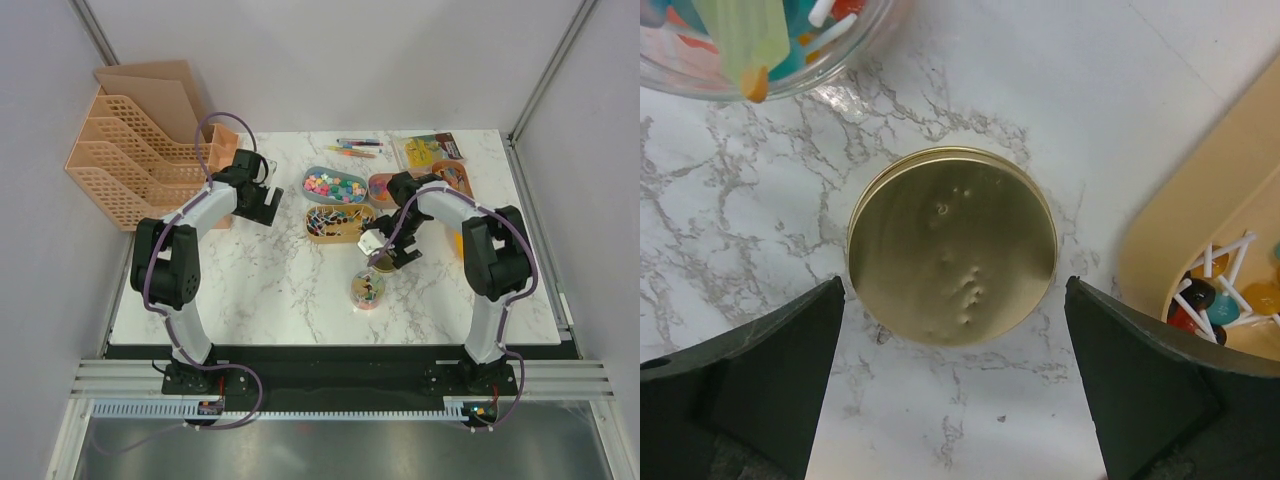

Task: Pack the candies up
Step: Pick up the bottle lid at the center of the board.

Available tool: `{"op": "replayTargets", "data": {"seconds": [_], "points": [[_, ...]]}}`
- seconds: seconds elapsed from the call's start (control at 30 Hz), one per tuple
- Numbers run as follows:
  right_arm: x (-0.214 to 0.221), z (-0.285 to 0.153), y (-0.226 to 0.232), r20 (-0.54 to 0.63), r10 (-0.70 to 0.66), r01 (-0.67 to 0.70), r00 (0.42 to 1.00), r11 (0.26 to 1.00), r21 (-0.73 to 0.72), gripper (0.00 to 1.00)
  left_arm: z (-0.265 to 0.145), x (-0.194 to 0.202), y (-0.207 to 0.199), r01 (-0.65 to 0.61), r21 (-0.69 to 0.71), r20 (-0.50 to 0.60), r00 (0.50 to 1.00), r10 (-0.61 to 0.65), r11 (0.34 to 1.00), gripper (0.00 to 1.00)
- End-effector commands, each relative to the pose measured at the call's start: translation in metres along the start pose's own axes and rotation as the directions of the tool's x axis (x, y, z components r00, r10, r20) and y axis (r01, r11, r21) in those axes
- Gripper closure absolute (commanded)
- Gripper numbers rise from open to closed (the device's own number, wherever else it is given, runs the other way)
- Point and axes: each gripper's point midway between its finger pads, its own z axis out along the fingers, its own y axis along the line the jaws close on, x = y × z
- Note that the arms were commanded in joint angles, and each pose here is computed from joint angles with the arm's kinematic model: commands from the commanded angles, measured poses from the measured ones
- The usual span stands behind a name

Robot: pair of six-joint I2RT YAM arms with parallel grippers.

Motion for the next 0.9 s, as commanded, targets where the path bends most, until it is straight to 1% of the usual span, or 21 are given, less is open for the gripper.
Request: {"op": "replayTargets", "data": {"seconds": [0.0, 0.37, 0.5, 0.53, 0.57, 0.7, 0.77, 0.8, 0.87], "points": [[-0.005, 0.003, -0.01, 0.014, -0.018, 0.018, 1.0, 1.0, 0.004, 0.02, -0.013, -0.022, 0.006, -0.013, -0.017, 0.072, 0.997, 0.015, 1.0, 0.0], [-0.003, 0.016, -0.007, -0.022, -0.006, 0.005, 1.0, 0.999, -0.039, 0.02, -0.008, -0.021, 0.004, -0.007, -0.014, 0.064, 0.998, 0.008, 1.0, 0.0], [-0.001, 0.014, -0.009, -0.037, 0.035, -0.037, 0.999, 0.999, -0.031, 0.12, -0.008, -0.022, 0.005, -0.007, -0.014, 0.065, 0.998, 0.008, 1.0, 0.0], [-0.001, 0.012, -0.009, -0.041, 0.042, -0.043, 0.998, 0.999, -0.026, 0.17, -0.008, -0.022, 0.004, -0.007, -0.013, 0.065, 0.998, 0.008, 1.0, 0.0], [0.0, 0.012, -0.008, -0.047, 0.051, -0.052, 0.998, 0.998, -0.027, 0.19, -0.008, -0.022, 0.004, -0.005, -0.011, 0.064, 0.998, 0.006, 1.0, 0.0], [-0.002, 0.007, -0.006, -0.054, 0.08, -0.081, 0.995, 0.997, -0.01, 0.22, -0.005, -0.022, 0.001, 0.003, 0.001, 0.061, 0.998, -0.003, 1.0, 0.0], [-0.004, -0.006, -0.011, -0.072, 0.095, -0.093, 0.993, 0.995, 0.027, 0.23, -0.007, -0.026, 0.002, 0.002, 0.002, 0.073, 0.997, -0.002, 1.0, 0.0], [-0.002, -0.013, -0.011, -0.092, 0.123, -0.119, 0.988, 0.992, 0.043, 0.23, -0.007, -0.028, 0.003, 0.002, 0.001, 0.076, 0.997, -0.002, 1.0, 0.0], [-0.008, -0.036, -0.013, -0.113, 0.112, -0.102, 0.987, 0.991, 0.091, 0.22, -0.008, -0.031, 0.001, 0.001, 0.007, 0.083, 0.997, -0.001, 1.0, 0.0]]}}
